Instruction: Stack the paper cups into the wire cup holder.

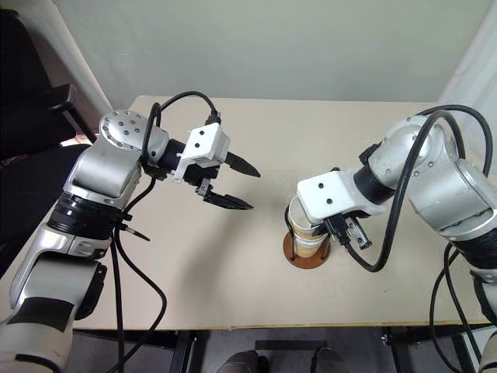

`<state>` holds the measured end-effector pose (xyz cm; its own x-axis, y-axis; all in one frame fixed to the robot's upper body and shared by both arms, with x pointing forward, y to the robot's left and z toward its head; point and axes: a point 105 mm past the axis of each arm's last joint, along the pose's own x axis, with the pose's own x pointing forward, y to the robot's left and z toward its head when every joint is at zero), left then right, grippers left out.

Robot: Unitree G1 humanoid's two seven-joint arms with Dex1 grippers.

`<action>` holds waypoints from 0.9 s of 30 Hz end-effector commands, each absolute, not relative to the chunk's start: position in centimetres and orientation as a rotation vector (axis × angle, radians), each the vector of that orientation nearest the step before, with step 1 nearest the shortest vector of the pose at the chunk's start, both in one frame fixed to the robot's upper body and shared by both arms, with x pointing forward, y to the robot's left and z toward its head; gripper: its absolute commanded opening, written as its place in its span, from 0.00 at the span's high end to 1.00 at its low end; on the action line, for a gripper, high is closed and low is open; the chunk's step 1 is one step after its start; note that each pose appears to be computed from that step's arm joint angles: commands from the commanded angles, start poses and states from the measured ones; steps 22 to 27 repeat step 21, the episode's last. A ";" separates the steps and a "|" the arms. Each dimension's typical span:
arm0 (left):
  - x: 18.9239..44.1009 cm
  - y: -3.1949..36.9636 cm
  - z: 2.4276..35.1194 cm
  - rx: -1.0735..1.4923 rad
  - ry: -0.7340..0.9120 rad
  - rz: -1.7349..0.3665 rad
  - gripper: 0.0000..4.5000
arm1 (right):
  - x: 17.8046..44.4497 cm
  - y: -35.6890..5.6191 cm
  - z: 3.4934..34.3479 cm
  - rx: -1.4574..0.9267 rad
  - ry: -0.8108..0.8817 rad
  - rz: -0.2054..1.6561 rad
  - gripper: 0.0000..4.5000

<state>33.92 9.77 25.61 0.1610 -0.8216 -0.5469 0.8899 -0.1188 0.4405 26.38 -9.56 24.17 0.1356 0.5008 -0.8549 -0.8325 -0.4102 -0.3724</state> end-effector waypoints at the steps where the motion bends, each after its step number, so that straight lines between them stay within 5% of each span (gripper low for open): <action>1: 33.5 9.9 27.0 0.877 0.049 -1.443 0.16 | 26.5 -9.4 25.5 -1.269 0.341 1.506 0.91; 9: 33.9 10.3 27.0 0.879 0.045 -1.418 0.16 | 27.8 -10.9 31.0 -1.012 0.281 1.305 0.36; 21: 35.2 13.3 27.3 0.650 0.021 -1.208 0.16 | 27.4 -22.5 31.6 -0.651 0.280 0.704 0.36; 27: 35.2 13.3 27.3 0.650 0.021 -1.208 0.16 | 27.4 -22.5 31.6 -0.651 0.280 0.704 0.36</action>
